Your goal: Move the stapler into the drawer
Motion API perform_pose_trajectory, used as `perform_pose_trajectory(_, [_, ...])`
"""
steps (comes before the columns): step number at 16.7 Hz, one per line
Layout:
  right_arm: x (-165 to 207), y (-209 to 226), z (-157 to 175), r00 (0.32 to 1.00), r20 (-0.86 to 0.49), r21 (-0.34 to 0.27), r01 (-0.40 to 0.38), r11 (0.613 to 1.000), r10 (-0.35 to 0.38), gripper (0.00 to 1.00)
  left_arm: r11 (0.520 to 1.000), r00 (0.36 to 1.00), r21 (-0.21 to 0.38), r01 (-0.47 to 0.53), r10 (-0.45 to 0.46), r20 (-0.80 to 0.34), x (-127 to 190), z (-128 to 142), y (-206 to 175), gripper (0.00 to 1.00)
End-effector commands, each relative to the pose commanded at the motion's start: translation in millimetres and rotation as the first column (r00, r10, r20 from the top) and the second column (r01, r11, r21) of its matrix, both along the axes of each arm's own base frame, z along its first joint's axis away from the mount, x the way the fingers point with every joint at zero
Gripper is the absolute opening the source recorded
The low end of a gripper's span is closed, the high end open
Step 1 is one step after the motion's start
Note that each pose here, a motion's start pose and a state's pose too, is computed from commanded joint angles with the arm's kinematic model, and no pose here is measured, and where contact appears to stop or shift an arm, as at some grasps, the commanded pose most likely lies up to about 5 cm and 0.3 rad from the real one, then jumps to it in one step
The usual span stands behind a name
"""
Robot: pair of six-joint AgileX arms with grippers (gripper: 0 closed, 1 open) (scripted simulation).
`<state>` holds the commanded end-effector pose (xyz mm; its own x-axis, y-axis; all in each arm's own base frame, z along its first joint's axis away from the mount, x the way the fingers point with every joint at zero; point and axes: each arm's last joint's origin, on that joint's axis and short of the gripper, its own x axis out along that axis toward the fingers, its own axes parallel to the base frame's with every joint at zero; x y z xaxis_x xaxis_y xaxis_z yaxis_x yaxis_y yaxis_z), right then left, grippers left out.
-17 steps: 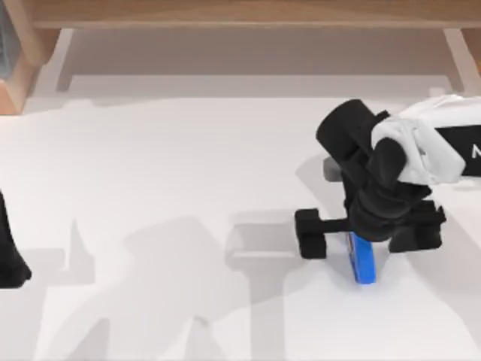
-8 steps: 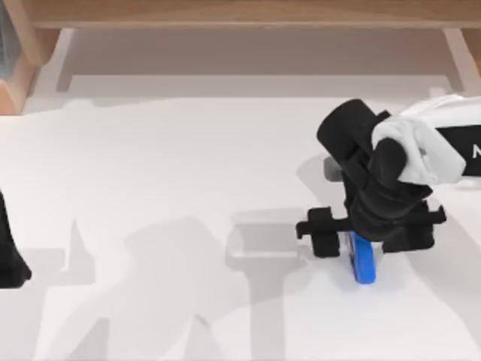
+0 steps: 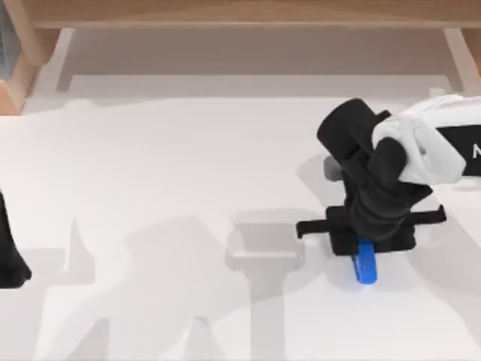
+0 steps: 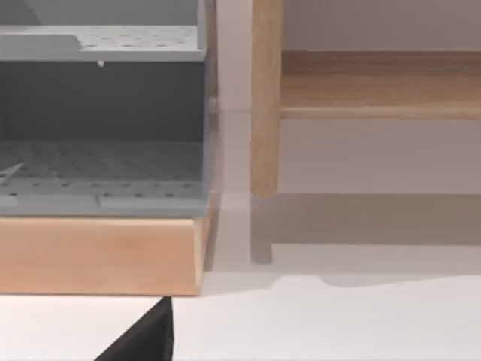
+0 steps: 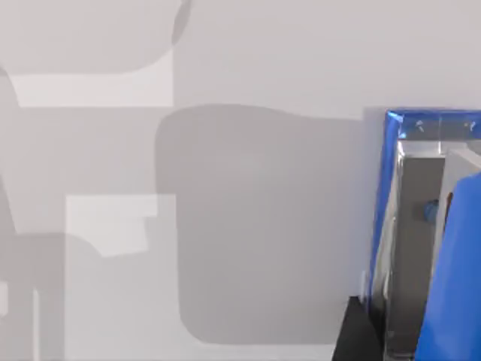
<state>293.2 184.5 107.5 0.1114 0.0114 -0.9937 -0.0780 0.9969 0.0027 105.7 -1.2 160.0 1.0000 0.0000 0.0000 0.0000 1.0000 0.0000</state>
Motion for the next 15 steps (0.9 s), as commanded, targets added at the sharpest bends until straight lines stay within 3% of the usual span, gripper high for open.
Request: perform_pose_trajectory(15, [0.2, 0.0, 36.4, 1.0, 0.016, -0.001, -0.006, 1.0, 0.006, 0.0, 1.0, 1.0, 0.0, 0.0, 0.0, 0.0, 0.0, 0.0, 0.0, 1.0])
